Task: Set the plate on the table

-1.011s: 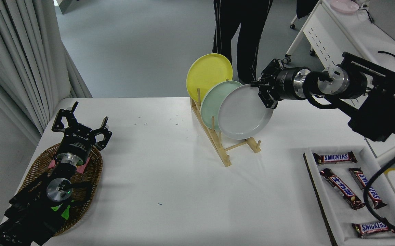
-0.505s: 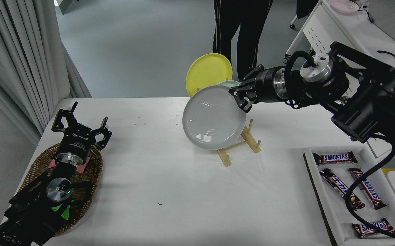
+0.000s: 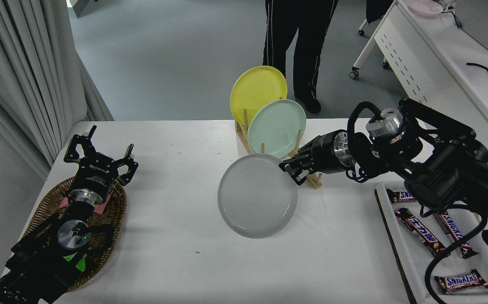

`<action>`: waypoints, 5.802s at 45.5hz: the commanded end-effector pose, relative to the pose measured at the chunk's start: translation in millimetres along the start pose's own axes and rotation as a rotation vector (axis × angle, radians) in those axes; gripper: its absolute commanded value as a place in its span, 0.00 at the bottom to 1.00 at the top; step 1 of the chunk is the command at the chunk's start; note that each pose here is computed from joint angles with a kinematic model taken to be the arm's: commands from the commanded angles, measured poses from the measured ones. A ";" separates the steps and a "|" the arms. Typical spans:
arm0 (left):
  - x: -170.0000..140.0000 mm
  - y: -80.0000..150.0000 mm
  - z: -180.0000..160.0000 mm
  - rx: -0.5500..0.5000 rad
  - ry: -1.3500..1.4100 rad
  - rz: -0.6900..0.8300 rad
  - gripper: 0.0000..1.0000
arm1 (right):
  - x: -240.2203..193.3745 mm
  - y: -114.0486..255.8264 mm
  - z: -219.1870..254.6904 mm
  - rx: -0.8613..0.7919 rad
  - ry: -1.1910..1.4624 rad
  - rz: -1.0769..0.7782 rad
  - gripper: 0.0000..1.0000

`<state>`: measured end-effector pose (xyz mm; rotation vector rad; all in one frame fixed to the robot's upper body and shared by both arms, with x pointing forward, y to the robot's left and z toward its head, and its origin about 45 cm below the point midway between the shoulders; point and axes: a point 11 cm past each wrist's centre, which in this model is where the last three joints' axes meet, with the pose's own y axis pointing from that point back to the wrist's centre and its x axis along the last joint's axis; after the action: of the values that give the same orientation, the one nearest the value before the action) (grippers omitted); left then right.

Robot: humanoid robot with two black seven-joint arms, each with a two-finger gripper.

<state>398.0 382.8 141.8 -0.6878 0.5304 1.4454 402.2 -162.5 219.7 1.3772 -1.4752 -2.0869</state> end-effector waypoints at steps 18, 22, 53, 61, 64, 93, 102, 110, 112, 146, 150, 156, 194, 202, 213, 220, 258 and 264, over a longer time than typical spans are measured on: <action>0.1 0.0 0.0 0.000 0.000 0.000 1.00 | 47.8 -52.7 26.8 -0.111 -0.166 0.080 0.00; 0.1 0.0 0.0 0.000 0.000 0.000 1.00 | 49.7 -57.5 24.7 -0.096 -0.190 0.081 0.00; -0.4 -0.2 0.0 0.000 0.000 -0.001 1.00 | 58.3 -79.5 43.5 -0.134 -0.246 0.092 0.00; 0.1 0.0 0.0 0.000 0.000 0.000 1.00 | 61.7 -80.9 44.1 -0.132 -0.244 0.101 0.00; 0.1 0.0 0.0 0.000 0.000 0.000 1.00 | 62.6 -81.3 44.1 -0.131 -0.243 0.104 0.00; 0.1 0.0 0.0 0.000 0.000 0.000 1.00 | 77.8 -93.4 54.1 -0.147 -0.258 0.142 0.00; -0.4 -0.2 0.0 0.000 0.000 -0.001 1.00 | 78.5 -93.7 54.4 -0.148 -0.259 0.143 0.00; 0.1 0.0 0.0 0.000 0.000 0.000 1.00 | 81.8 -93.8 50.3 -0.138 -0.267 0.151 0.00; 0.1 0.0 0.0 0.000 0.000 0.000 1.00 | 81.8 -93.8 50.3 -0.138 -0.267 0.151 0.00; 0.1 0.0 0.0 0.000 0.000 0.000 1.00 | 81.2 -93.6 49.1 -0.133 -0.268 0.149 1.00; -0.4 -0.2 0.0 0.000 0.000 -0.001 1.00 | 80.5 -93.4 49.3 -0.134 -0.269 0.146 1.00; -0.4 -0.2 0.0 0.000 0.000 -0.001 1.00 | 75.9 -92.0 49.5 -0.136 -0.260 0.138 1.00; -0.4 -0.2 0.0 0.000 0.000 -0.001 1.00 | -37.9 -17.5 66.4 -0.155 0.130 -0.541 1.00; 0.1 0.0 0.0 0.000 0.000 0.000 1.00 | -50.9 15.1 49.0 -0.077 0.252 -0.742 1.00; -0.4 -0.2 0.0 0.000 0.000 -0.001 1.00 | -59.3 34.8 7.9 0.217 0.364 -0.747 1.00; 0.1 0.0 0.0 0.000 0.000 0.000 1.00 | -49.2 45.7 -31.1 0.457 0.333 -0.714 1.00; 0.1 0.0 0.0 0.000 0.000 0.000 1.00 | 94.0 11.9 -115.1 1.037 0.250 -0.501 1.00; -0.4 -0.2 0.0 0.000 0.000 -0.001 1.00 | 115.4 0.6 -119.6 1.051 0.189 -0.481 1.00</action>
<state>398.0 382.8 141.8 -0.6876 0.5304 1.4451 447.6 -287.8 191.3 2.4609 -2.3491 -1.2210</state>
